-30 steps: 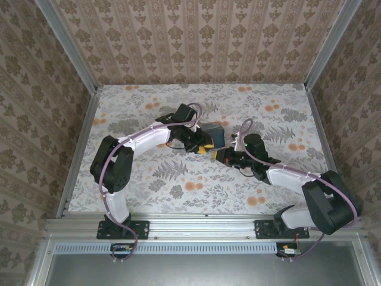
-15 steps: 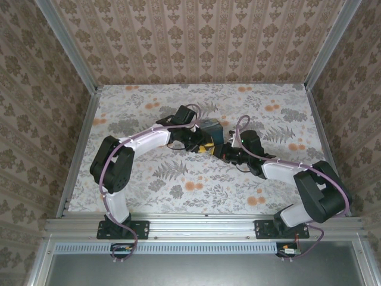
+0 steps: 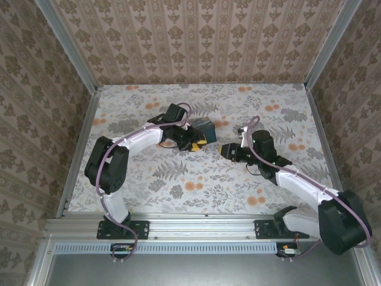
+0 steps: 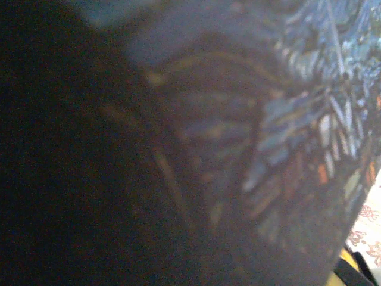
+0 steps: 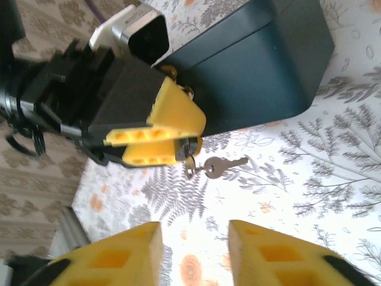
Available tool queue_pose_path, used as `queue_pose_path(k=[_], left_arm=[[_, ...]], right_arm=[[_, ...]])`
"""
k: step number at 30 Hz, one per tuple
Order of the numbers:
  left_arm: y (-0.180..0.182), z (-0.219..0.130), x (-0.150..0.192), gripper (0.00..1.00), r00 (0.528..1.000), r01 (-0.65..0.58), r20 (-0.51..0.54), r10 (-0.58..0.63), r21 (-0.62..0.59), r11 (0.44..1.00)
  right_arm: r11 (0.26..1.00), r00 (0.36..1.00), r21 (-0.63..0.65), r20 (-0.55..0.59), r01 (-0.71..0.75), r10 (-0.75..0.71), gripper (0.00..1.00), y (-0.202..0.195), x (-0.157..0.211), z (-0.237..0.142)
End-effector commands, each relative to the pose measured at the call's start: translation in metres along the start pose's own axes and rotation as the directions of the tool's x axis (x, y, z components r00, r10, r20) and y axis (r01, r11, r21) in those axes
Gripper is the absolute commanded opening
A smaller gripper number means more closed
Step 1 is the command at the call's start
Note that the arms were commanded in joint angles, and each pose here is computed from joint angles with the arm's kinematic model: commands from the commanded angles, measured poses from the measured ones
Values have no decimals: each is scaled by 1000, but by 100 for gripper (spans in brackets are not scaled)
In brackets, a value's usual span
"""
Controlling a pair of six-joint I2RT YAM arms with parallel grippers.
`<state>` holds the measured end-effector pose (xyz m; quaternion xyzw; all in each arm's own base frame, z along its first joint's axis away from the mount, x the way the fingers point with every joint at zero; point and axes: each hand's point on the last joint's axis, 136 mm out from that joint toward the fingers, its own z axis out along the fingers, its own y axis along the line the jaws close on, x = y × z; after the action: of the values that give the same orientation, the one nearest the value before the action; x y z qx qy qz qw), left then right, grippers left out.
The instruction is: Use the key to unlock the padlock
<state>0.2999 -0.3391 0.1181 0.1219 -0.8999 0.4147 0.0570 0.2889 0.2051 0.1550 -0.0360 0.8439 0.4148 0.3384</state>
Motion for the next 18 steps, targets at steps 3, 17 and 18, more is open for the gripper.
queue_pose_path(k=[3, 17, 18], left_arm=[[-18, -15, 14, 0, 999, -13, -33, 15, 50, 999], [-23, -17, 19, 0, 998, -27, -59, 30, 56, 998], [-23, -17, 19, 0, 998, -25, -63, 29, 56, 998]], right_arm=[[879, 887, 154, 30, 452, -461, 26, -3, 7, 3], [280, 271, 373, 77, 885, -960, 33, 9, -13, 59], [260, 251, 377, 73, 889, -965, 33, 10, -12, 61]])
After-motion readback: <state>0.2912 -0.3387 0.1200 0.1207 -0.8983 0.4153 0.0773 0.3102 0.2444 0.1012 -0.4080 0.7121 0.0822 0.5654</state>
